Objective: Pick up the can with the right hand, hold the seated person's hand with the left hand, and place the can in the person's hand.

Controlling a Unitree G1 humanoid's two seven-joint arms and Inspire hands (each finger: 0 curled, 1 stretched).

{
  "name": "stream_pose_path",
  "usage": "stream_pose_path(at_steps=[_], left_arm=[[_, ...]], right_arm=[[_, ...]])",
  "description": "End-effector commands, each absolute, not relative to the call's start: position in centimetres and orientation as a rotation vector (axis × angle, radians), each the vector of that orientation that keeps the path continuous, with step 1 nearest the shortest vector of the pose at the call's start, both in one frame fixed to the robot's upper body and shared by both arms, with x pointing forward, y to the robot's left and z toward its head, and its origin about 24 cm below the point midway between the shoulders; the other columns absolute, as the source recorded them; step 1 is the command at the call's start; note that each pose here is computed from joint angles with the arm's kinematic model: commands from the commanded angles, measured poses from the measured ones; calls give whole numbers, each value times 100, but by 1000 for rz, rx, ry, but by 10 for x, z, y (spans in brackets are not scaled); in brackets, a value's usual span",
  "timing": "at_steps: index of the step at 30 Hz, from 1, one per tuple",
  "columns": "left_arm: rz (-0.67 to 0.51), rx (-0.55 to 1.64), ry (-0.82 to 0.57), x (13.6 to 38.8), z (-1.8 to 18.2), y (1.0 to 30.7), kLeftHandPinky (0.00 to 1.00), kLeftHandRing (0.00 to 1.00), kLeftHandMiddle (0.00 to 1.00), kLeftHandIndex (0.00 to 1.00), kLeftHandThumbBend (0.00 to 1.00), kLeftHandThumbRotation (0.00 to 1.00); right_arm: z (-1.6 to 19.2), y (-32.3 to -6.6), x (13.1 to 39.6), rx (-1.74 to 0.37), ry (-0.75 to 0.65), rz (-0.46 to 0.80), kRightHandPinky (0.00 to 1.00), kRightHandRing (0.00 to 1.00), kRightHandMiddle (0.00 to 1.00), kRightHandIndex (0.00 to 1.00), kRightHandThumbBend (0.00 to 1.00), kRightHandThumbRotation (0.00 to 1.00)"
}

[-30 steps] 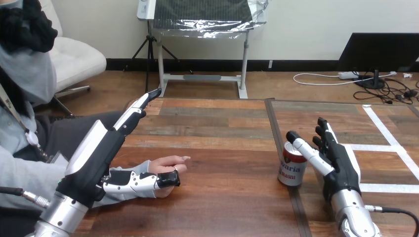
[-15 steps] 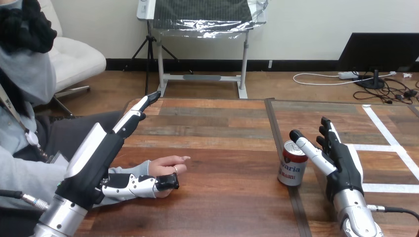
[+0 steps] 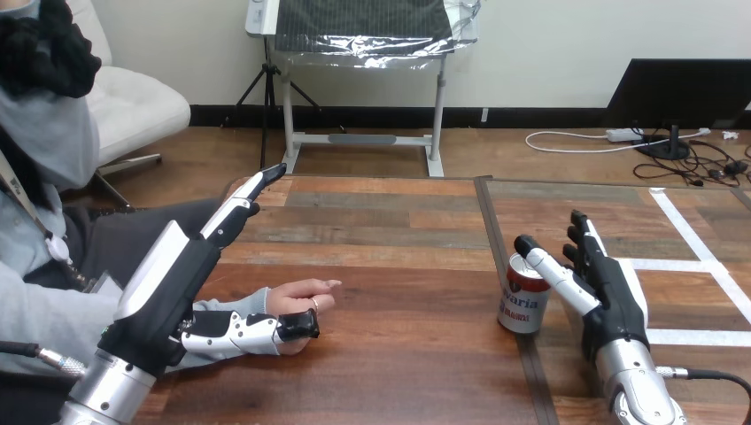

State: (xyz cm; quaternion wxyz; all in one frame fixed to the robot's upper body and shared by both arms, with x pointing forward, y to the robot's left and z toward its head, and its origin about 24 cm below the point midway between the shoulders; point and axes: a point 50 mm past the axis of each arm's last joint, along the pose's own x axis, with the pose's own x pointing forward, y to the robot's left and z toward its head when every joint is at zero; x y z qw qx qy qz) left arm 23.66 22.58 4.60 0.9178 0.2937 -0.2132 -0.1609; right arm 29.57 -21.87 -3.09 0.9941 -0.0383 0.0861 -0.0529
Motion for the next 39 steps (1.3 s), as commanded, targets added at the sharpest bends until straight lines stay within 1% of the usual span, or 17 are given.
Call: stream_pose_path(at_steps=[1, 10, 22, 31, 36, 39], left_arm=[[-325, 614, -498, 246, 60, 226, 91, 97, 97, 96, 100, 51], [-326, 616, -501, 245, 61, 226, 91, 97, 96, 96, 100, 51], [-325, 620, -499, 245, 61, 225, 91, 97, 96, 96, 100, 52], [-325, 623, -513, 245, 62, 223, 90, 96, 96, 96, 100, 52], [-325, 625, -512, 245, 62, 223, 90, 96, 96, 96, 100, 53], [-327, 617, -517, 245, 62, 222, 90, 96, 96, 96, 100, 53]], right_arm=[[-8, -218, 312, -73, 73, -86, 96, 100, 100, 100, 100, 47], [-11, -214, 311, -87, 75, -61, 95, 100, 100, 100, 100, 42], [-17, -208, 308, -112, 103, -37, 91, 100, 100, 100, 100, 43], [-21, -205, 306, -158, 125, -21, 99, 100, 100, 100, 100, 43], [-22, -204, 305, -170, 133, -15, 100, 100, 100, 100, 100, 42], [-23, -203, 305, -178, 135, -15, 100, 100, 100, 100, 100, 39]])
